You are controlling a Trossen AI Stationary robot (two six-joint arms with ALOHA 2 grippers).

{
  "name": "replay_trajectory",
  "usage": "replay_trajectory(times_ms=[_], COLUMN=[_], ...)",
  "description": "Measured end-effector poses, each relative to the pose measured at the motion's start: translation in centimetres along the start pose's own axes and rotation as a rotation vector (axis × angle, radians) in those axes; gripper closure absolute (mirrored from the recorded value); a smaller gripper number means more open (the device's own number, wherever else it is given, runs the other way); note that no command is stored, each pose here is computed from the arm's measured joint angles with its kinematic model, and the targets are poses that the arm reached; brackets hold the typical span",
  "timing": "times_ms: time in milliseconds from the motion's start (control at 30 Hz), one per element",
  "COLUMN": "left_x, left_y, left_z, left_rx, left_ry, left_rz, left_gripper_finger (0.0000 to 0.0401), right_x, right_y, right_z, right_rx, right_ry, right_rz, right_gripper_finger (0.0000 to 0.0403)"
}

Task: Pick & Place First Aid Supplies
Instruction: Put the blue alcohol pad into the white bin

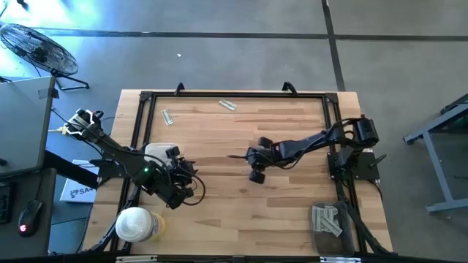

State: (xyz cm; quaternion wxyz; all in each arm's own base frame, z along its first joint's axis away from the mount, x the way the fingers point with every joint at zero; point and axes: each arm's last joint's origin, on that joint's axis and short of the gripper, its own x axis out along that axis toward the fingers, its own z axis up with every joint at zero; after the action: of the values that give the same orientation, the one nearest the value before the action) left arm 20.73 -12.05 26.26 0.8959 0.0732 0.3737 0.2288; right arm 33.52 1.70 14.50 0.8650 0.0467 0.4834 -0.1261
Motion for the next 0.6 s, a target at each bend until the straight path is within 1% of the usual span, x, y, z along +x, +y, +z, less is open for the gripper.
replay_trajectory(times_ms=[167, 300, 467, 600], left_x=[0.0, 0.0, 0.0, 0.0], left_y=[0.0, 0.0, 0.0, 0.0], left_z=[0.0, 0.0, 0.0, 0.1], left_rx=[-0.002, -0.002, -0.003, -0.009], left_ry=[-0.001, -0.003, -0.005, -0.023], left_rz=[-0.001, 0.001, 0.001, 0.014], left_gripper_finger=[0.0267, 0.0267, 0.0267, 0.0267], right_x=[0.9, 1.2, 1.3, 1.3], right_y=[-0.2, -0.4, -0.4, -0.4], right_z=[-1.7, -2.4, -2.5, -2.6], right_rx=[0.009, 0.029, -0.009, -0.044], right_ry=[0.054, 0.034, 0.021, 0.021], right_rz=[0.019, -0.003, 0.013, 0.001], right_gripper_finger=[0.0307, 0.0297, 0.0296, 0.0305])
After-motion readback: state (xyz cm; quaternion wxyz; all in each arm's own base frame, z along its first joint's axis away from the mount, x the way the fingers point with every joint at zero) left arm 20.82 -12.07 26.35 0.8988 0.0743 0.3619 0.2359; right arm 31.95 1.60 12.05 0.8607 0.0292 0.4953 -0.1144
